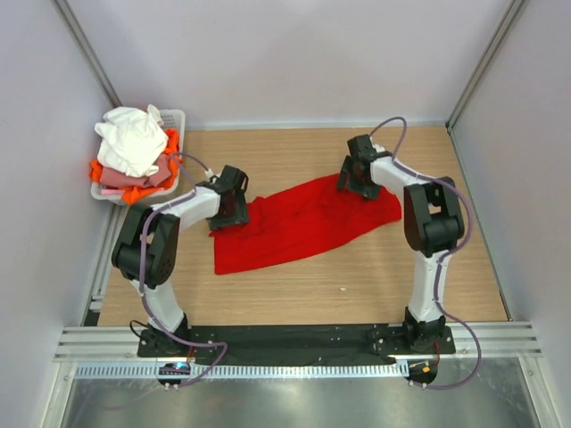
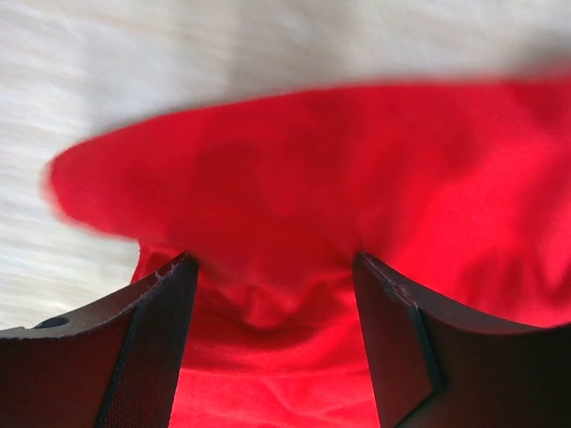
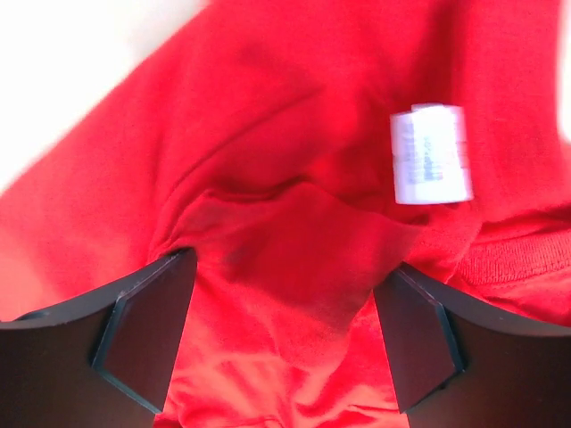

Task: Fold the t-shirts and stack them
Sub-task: Fold the tshirt

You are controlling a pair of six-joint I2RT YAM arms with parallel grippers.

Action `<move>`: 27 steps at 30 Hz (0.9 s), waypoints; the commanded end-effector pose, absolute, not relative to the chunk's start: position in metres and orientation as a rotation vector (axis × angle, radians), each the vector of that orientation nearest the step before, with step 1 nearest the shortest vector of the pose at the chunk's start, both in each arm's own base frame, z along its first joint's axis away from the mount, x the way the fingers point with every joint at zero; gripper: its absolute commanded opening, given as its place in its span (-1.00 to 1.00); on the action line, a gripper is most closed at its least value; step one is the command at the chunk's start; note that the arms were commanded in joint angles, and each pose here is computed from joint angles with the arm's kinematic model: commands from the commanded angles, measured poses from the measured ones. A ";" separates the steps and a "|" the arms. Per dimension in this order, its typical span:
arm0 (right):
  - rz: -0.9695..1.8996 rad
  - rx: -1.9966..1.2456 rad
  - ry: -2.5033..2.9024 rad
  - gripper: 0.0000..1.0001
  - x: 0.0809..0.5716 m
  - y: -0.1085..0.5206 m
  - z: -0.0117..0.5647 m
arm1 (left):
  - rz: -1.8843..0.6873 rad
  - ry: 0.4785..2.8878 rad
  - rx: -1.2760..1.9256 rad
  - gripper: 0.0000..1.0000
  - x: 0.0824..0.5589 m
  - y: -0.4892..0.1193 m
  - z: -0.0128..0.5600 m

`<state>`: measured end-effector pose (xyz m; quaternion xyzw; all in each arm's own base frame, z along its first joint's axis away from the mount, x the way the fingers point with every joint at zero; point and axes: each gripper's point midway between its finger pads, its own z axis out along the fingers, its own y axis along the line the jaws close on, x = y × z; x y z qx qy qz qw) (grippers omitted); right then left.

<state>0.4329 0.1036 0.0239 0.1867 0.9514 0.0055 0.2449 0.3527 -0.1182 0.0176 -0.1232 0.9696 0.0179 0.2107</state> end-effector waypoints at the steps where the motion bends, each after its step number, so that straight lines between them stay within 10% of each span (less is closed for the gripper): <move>1: 0.131 0.379 2.764 0.70 0.453 0.137 -0.012 | -0.081 2.862 -0.277 0.41 0.285 -0.159 -0.010; 13: 1.053 0.001 2.279 0.86 0.604 0.319 0.061 | -0.477 3.076 0.096 0.52 0.106 -0.331 -0.013; 27: 0.958 -0.097 2.077 0.86 0.602 0.308 0.102 | -0.289 2.769 0.084 0.89 0.137 -0.283 0.116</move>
